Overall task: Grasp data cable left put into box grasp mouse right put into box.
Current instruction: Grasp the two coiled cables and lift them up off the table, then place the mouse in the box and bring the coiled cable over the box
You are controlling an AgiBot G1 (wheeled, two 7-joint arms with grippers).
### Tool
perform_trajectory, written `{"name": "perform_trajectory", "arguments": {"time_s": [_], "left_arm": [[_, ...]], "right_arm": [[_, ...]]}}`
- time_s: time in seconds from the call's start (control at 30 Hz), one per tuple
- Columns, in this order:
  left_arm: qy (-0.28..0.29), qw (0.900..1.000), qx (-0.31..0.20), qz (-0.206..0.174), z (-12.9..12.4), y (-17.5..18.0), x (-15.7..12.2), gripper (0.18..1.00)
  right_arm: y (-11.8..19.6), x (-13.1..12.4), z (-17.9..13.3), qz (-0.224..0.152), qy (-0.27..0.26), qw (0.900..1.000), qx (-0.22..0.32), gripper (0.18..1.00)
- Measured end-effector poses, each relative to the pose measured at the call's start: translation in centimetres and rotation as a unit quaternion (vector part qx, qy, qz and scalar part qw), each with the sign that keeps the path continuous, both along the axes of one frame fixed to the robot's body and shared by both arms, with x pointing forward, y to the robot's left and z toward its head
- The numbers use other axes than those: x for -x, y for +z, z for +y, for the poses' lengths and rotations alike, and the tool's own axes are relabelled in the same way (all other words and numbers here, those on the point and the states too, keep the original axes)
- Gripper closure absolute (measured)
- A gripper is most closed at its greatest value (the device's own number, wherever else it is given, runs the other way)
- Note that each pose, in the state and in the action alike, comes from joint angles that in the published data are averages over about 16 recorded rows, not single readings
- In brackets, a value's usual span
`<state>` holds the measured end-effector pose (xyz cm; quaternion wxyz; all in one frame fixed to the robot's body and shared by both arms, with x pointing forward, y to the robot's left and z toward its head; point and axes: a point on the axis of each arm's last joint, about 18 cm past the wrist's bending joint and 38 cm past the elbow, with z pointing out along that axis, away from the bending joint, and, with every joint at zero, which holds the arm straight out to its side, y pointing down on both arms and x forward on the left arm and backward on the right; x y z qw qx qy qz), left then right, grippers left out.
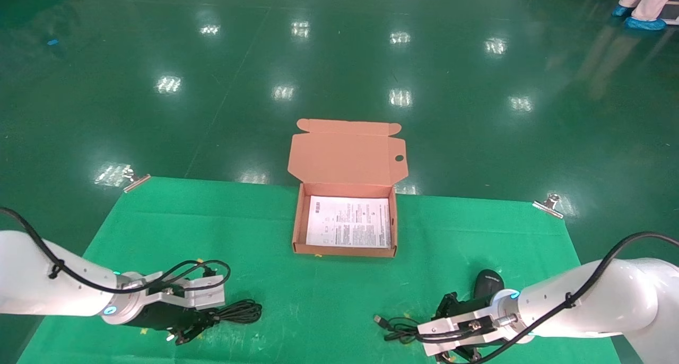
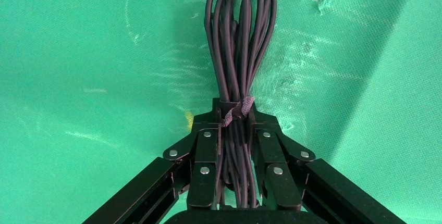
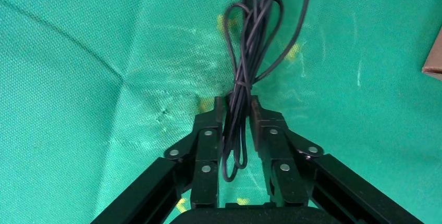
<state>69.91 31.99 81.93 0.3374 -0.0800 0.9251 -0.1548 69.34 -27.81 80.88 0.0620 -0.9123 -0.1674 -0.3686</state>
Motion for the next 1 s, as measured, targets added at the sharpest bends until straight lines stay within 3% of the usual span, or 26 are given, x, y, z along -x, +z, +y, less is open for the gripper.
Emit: {"name": "perform_trajectory", "arguments": {"time_s": [0.23, 0.4, 0.57, 0.73, 1.0], "left_arm": [[-0.01, 0.9999, -0.01, -0.002, 0.3, 0.3, 0.3, 0.907], [-0.024, 0.9992, -0.028, -0.017, 1.3, 1.5, 0.8, 0.918], [-0.034, 0.997, -0.048, -0.051, 2.5, 4.3, 1.3, 0.922], [-0.037, 0.9918, -0.065, -0.104, 3.1, 8.5, 1.6, 0.922], [-0.043, 0.9756, -0.061, -0.206, 1.0, 15.7, 1.2, 0.924]], "right_arm": [[0.7, 0.0, -0.4, -0.002, -0.006, 1.0, -0.008, 0.894], [3.4, 0.0, -1.5, -0.018, -0.026, 0.999, -0.04, 0.938], [8.4, 0.0, -2.4, -0.059, -0.046, 0.993, -0.087, 0.959], [15.0, 0.0, -2.4, -0.116, -0.05, 0.981, -0.144, 0.967], [24.6, -0.1, 1.4, -0.2, -0.003, 0.957, -0.211, 0.968]]}}
